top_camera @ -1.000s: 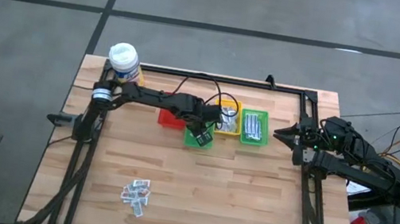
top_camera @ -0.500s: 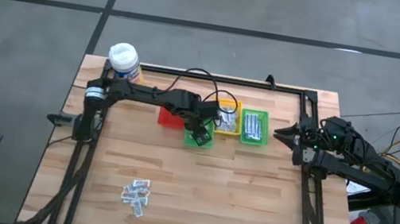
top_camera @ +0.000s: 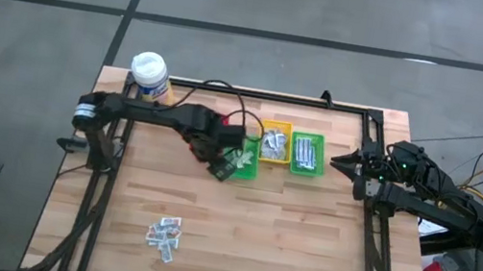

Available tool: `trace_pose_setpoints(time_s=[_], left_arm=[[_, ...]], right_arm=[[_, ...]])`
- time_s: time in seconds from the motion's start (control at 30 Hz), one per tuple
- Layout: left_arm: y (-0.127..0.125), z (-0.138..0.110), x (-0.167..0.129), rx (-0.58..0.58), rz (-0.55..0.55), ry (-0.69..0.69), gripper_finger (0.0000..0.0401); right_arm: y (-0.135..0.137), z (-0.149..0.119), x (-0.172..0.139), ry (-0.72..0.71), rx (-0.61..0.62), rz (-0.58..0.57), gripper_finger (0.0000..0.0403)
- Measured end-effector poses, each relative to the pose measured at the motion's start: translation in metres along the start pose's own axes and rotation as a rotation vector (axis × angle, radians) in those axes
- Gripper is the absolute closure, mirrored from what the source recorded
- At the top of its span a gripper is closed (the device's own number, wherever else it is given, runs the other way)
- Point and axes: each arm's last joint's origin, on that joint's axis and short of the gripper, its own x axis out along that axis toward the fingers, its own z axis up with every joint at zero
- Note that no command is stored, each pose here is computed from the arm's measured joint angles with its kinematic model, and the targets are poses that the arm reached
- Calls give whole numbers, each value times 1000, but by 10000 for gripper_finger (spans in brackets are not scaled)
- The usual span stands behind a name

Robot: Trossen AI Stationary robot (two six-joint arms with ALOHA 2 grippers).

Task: Pick & Place First Aid Supplies
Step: Put the ointment pack into the red basket

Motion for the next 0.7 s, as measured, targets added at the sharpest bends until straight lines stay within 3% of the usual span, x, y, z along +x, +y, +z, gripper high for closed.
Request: trace_pose_setpoints(time_s=[0.17, 0.7], left_arm=[[-11, -26, -12, 15, 9, 7, 201], [-54, -97, -15, 231, 37, -35, 201]], right_arm=[[0, 0, 0, 0, 0, 0, 333], [0, 0, 0, -1, 0, 0, 318]])
